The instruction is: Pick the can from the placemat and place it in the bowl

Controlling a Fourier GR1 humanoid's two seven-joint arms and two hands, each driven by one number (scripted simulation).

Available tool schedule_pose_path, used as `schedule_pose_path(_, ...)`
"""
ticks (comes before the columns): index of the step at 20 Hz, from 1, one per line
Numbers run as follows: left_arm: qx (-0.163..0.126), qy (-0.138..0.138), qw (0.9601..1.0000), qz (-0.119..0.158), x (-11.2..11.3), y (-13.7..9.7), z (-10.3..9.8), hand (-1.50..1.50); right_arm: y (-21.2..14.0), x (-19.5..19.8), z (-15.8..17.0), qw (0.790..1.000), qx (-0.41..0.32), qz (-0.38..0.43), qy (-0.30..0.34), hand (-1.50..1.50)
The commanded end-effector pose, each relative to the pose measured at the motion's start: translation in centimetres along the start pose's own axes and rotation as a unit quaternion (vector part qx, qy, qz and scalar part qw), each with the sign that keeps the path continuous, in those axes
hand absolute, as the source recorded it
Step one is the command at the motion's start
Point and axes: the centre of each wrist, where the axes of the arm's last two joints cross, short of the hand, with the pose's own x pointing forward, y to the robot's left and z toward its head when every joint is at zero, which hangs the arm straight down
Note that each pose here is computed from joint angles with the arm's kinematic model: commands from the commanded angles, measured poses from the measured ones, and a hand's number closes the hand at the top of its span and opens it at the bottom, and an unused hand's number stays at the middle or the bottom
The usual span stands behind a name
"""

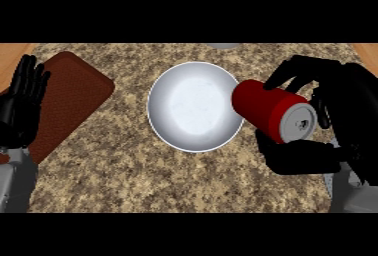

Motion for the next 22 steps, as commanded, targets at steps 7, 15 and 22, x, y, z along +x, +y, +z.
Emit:
schedule_pose_path(7, -0.008, -0.004, 1.0000, -0.002, 0.3, 0.0, 0.0, 0.00, 9.3, 3.4, -5.4, 0.995, 0.048, 0.030, 0.076, 1.50)
schedule_pose_path(15, 0.000, -0.007, 1.0000, 0.007, -0.3, -0.3, -0.3, 0.00, 13.8, 0.1, -8.1, 0.984, 0.029, 0.029, 0.175, 1.50)
schedule_pose_path(22, -0.001, -0.007, 1.0000, 0.006, 1.3, 0.5, -0.4, 0.00, 17.1, -2.2, -8.2, 0.978, 0.009, -0.125, 0.166, -1.50)
